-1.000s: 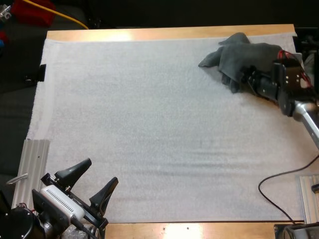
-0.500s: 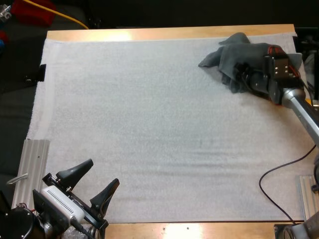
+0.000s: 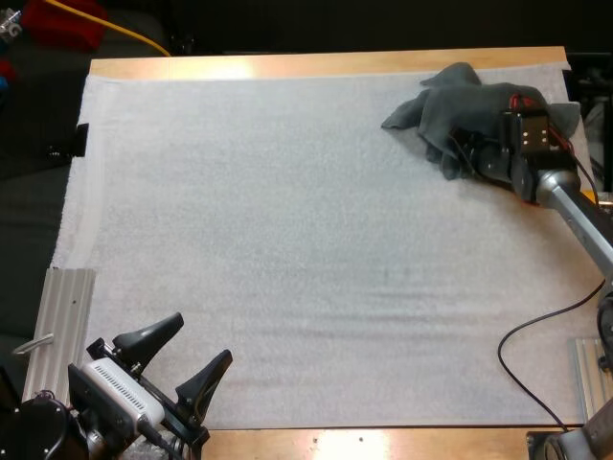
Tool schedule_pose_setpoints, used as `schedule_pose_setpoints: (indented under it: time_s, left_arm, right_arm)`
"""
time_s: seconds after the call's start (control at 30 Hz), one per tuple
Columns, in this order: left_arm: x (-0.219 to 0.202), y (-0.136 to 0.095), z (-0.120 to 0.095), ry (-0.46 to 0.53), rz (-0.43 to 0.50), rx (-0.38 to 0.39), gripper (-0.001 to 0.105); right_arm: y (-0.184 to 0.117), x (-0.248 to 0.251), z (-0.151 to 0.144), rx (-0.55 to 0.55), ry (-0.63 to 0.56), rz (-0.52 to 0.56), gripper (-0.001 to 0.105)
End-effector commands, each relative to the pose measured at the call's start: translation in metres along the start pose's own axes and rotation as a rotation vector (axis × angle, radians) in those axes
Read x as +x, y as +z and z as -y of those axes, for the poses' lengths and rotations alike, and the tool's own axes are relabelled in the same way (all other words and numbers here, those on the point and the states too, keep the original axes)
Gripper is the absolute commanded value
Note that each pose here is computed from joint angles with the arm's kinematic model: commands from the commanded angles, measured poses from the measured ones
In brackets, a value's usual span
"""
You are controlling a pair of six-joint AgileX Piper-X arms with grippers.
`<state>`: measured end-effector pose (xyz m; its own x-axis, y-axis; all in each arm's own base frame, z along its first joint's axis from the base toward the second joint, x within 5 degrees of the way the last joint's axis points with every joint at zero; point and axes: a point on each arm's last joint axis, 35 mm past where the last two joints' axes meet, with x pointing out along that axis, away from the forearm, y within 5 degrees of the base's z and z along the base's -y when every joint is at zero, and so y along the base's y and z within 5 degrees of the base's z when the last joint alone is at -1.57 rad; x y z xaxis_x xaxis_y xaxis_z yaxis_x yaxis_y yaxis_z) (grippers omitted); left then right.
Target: Pick towel from pile, fold and stack
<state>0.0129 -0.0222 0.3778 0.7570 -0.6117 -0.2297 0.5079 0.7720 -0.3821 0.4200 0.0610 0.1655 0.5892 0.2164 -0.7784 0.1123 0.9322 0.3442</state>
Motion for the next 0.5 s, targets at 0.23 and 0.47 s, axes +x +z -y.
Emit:
schedule_pose_setpoints:
  time_s: [0.23, 0.47]
  left_arm:
    - [-0.0013, 0.0025, 0.0021, -0.014, 0.008, 0.008, 0.07]
    - [-0.0013, 0.0025, 0.0021, -0.014, 0.008, 0.008, 0.07]
  right_arm:
    - [0.0018, -0.0014, -0.0017, -0.003, 0.001, -0.005, 0.017]
    - [0.0063, -0.0105, -0.0051, -0.035, 0.012, 0.017, 0.022]
